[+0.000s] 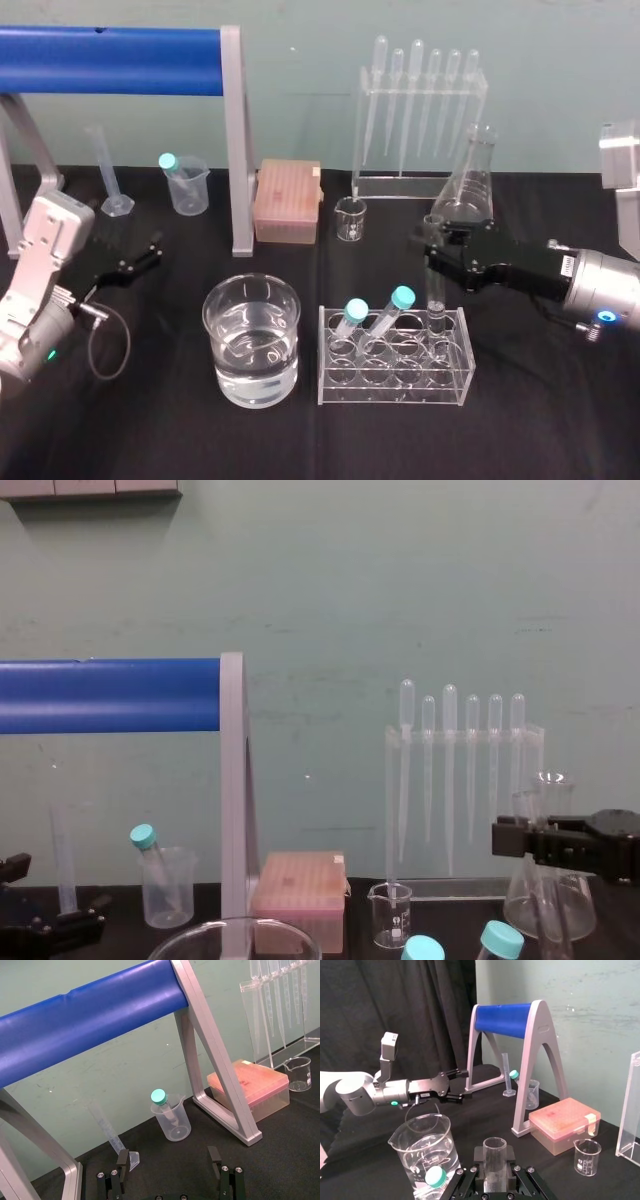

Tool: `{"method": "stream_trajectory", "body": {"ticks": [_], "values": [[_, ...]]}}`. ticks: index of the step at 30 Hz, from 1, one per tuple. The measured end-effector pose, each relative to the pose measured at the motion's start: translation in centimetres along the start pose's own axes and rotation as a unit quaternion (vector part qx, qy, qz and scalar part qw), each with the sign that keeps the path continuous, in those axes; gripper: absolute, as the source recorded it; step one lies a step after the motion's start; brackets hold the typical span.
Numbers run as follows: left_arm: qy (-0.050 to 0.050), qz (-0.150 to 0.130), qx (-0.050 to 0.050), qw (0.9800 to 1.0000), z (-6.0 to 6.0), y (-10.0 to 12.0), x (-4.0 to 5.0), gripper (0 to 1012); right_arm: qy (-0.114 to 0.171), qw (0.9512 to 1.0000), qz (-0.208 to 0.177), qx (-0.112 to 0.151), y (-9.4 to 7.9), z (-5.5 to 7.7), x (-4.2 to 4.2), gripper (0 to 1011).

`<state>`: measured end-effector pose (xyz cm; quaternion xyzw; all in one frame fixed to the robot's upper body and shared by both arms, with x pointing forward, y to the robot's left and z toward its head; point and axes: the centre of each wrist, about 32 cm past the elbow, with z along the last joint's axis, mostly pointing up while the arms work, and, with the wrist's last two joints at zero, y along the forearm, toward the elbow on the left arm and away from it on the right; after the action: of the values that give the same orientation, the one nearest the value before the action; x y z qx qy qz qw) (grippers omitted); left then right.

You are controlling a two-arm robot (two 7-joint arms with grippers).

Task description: Hold the test tube with one hand and immerse one end into the beaker, then return it to the test tube rack.

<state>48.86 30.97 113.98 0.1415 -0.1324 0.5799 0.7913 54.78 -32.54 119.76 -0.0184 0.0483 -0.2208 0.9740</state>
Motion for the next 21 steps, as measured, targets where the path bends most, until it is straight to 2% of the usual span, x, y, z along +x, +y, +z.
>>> {"method": "stream_trajectory", "body": {"ticks": [18,21], "values": [[0.000,0.000,0.000,1.0000,0.00,0.00,0.00,1000,0.000,1.0000,0.000,0.001,-0.03,0.02,-0.01,242],[0.000,0.000,0.000,1.0000,0.00,0.00,0.00,1000,0.000,1.0000,0.000,0.001,-0.04,0.02,-0.01,311]]}}
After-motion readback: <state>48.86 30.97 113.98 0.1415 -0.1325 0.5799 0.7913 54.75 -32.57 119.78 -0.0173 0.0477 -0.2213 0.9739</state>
